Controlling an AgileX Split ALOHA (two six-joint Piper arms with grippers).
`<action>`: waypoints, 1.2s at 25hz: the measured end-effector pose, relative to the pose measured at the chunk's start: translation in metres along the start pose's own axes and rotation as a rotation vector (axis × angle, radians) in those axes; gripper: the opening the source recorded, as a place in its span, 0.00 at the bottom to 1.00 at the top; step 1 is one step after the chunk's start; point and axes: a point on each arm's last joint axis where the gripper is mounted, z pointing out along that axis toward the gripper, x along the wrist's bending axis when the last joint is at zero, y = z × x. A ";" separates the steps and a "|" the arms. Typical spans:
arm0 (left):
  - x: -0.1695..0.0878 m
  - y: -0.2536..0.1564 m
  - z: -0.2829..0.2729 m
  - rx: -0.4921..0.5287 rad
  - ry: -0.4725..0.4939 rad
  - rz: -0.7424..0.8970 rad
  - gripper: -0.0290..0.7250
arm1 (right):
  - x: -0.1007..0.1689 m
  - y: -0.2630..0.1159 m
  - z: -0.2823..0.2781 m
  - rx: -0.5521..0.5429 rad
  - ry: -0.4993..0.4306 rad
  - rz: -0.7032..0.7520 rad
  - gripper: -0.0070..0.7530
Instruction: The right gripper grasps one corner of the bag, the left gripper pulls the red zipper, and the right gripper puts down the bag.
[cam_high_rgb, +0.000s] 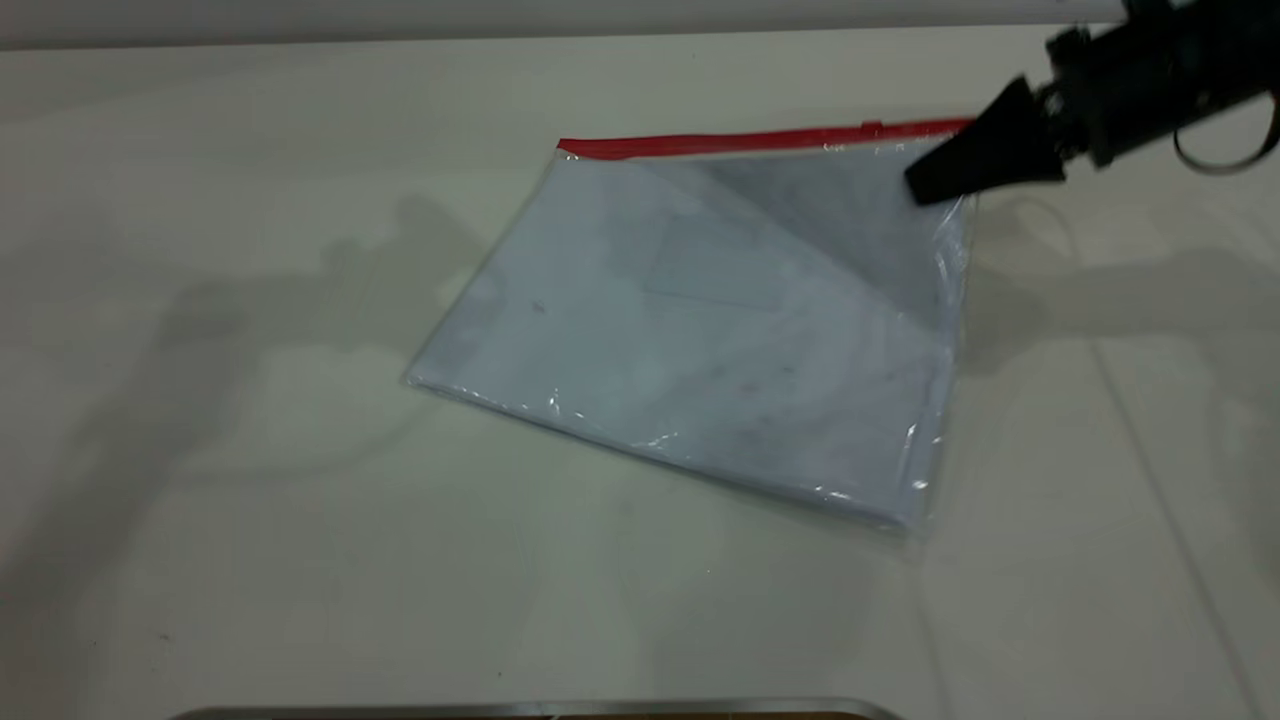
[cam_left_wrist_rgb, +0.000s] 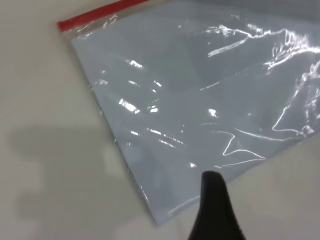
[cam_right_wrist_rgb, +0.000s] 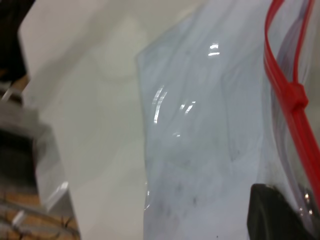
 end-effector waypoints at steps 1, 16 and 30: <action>-0.003 0.001 0.006 0.006 -0.012 0.038 0.81 | 0.000 0.005 -0.001 0.020 0.001 -0.001 0.05; -0.017 0.030 0.052 -0.009 -0.044 0.355 0.81 | 0.056 0.058 0.083 0.293 -0.008 -0.329 0.05; -0.017 0.027 0.056 0.003 -0.068 0.509 0.81 | 0.075 0.088 0.092 -0.051 0.100 -0.429 0.05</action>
